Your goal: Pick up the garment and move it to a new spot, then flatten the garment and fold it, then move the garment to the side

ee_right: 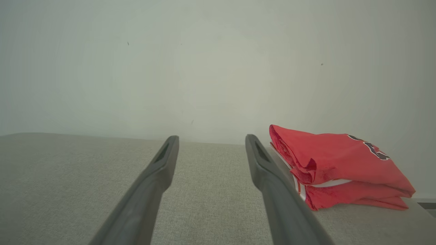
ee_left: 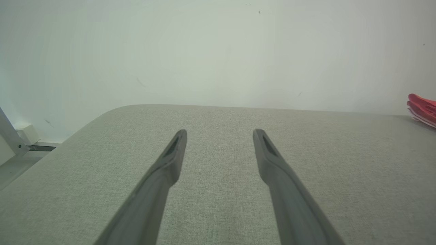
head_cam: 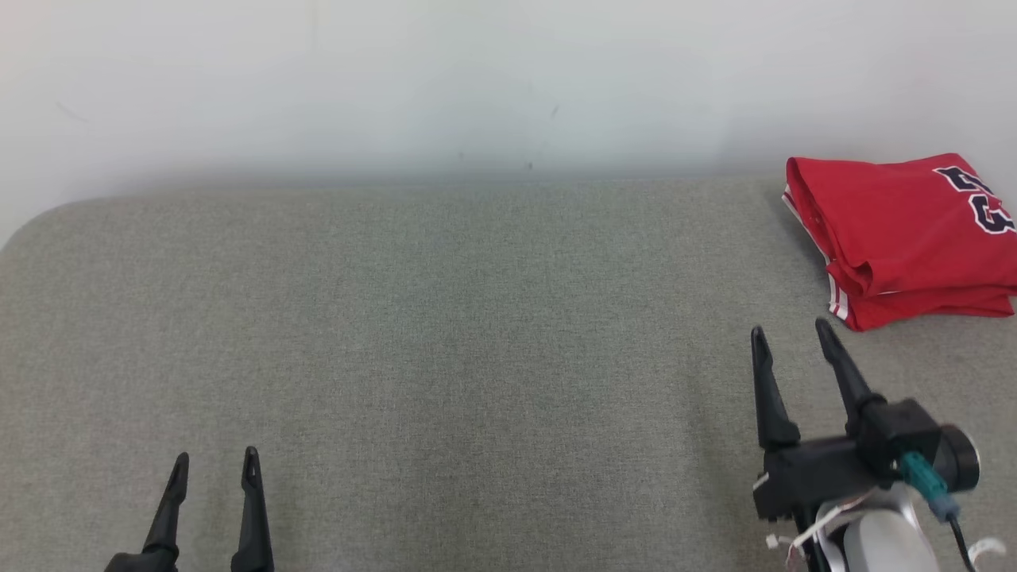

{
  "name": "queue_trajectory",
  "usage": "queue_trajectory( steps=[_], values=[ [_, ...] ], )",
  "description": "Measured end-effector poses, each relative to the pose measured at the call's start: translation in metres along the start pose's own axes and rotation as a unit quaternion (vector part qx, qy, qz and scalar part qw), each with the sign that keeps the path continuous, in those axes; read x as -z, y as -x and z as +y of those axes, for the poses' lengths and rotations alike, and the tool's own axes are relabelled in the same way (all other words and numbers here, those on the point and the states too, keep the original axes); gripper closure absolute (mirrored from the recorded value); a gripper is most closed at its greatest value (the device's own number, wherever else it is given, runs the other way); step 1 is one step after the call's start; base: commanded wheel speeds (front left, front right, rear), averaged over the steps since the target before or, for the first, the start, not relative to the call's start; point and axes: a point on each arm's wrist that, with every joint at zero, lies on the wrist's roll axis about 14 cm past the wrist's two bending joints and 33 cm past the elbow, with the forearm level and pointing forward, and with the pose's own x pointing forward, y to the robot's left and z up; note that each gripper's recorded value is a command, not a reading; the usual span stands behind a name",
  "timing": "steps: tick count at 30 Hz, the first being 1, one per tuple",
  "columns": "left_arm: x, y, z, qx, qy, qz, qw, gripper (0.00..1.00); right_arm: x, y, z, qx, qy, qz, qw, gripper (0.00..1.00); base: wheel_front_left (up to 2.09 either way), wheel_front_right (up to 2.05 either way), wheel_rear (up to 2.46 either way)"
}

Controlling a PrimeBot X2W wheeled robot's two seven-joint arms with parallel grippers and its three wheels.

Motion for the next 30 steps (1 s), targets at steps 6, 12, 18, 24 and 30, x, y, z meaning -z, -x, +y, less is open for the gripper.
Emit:
queue_trajectory(
  steps=[6,12,18,24,30],
  values=[
    [0.004,0.003,-0.005,0.007,0.001,0.006,1.0,0.0,0.01,0.027,0.004,0.013,-0.014,0.012,1.0,0.0,0.0,0.0,0.0],
    [0.007,0.003,-0.012,0.016,0.004,0.011,1.0,0.0,0.027,0.051,0.007,0.021,-0.041,0.038,0.998,0.0,0.0,0.0,0.0],
    [0.009,0.005,-0.017,0.026,-0.003,0.015,1.0,0.0,0.031,0.058,0.014,0.013,-0.048,0.046,0.998,0.0,0.0,0.0,0.0],
    [0.014,0.008,-0.021,0.031,-0.01,0.024,0.999,0.0,0.034,0.058,0.018,0.006,-0.039,0.052,0.998,0.0,0.0,0.0,0.0],
    [0.018,0.01,-0.019,0.028,-0.01,0.029,0.999,0.0,0.037,0.058,0.019,0.003,-0.035,0.056,0.998,0.0,0.0,0.0,0.0]
  ],
)
